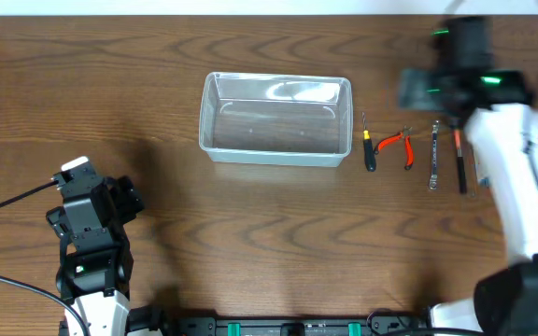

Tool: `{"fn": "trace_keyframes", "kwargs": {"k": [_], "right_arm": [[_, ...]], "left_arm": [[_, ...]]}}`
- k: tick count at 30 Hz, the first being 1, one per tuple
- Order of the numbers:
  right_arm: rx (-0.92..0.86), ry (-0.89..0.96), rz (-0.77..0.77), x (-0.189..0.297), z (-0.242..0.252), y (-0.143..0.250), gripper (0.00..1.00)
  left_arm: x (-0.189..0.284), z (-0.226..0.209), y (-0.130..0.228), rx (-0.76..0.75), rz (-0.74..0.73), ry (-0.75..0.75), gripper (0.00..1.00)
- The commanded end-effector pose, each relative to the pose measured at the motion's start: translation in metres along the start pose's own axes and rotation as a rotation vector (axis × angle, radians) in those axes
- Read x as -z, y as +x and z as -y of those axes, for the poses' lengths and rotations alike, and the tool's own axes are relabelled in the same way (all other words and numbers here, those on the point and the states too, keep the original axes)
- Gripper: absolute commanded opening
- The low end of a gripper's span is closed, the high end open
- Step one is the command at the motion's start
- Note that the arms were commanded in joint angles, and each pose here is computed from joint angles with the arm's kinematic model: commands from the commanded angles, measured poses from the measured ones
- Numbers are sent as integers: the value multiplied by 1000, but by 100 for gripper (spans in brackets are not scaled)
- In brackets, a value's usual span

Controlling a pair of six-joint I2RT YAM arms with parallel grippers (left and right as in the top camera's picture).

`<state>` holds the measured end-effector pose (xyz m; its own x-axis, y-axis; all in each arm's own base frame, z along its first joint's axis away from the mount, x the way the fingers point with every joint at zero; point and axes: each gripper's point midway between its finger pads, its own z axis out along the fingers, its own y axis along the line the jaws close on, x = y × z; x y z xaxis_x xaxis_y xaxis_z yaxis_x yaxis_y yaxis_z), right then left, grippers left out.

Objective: Pack container
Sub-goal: 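Move the right gripper to the blue-and-white box and grasp it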

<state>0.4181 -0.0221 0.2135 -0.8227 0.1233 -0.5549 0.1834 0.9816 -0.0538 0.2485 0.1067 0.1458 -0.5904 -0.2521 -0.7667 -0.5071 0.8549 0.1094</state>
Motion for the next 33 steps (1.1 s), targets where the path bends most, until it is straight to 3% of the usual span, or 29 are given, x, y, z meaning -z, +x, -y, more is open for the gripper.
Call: {"fn": "trace_keyframes", "kwargs": {"k": [1,7,11,15,19,25,33], "right_arm": [[108,86,-82,-17,49,13,98],[43,113,-175,-41,119,32,95],[7,-19,-177,-58,130,37,91],[-29,-20,-246,-80,154,57,89],[-9,-174,-292,-105,136,73,85],[-28,-171,-389,-143,135,98,79],[-134,-76,-464,-165,147,117,54]], "left_arm": [[2,-1,-6,-14,13,-9,98],[2,-1,-6,-14,13,-9,98],[2,-1,-6,-14,13,-9,98],[2,-1,-6,-14,13,-9,98],[2,-1,-6,-14,13,-9,98],[2,-1,-6,-14,13,-9,98],[2,-1,-6,-14,13,-9,98]]}}
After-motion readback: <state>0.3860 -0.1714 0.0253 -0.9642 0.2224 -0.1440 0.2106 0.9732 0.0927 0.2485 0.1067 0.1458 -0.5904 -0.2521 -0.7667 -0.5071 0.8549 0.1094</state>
